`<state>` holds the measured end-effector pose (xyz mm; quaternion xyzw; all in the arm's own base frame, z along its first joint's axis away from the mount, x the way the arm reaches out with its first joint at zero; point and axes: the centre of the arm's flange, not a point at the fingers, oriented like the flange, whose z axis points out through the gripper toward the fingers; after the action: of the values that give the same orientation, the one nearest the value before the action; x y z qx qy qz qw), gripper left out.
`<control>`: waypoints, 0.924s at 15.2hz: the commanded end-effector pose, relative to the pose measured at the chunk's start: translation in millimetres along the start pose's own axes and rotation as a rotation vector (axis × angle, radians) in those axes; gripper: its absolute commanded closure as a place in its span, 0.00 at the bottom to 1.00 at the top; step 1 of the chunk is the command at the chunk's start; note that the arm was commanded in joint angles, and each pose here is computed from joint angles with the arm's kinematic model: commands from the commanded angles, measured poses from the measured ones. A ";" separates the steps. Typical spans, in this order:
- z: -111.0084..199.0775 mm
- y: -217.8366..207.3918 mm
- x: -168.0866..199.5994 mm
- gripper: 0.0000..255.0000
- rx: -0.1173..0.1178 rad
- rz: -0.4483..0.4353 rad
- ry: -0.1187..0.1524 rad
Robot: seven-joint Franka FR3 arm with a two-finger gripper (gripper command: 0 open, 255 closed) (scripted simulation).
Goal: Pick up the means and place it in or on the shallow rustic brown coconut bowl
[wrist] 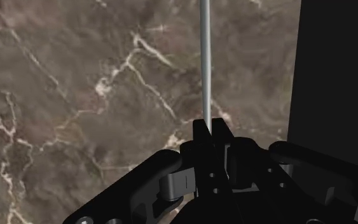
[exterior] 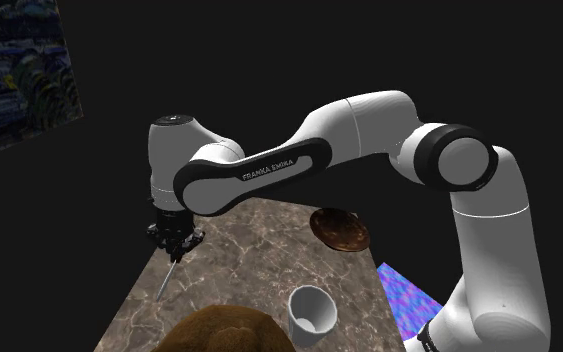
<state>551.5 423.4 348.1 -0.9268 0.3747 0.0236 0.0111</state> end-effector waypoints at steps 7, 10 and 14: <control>-26.3 -0.1 -1.4 1.00 0.000 0.000 0.000; -42.1 -0.2 -2.2 1.00 0.000 0.000 0.000; -63.2 -0.2 -3.3 1.00 0.000 0.000 0.000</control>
<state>552.4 423.1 405.8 -0.9268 0.3747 0.0234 0.0113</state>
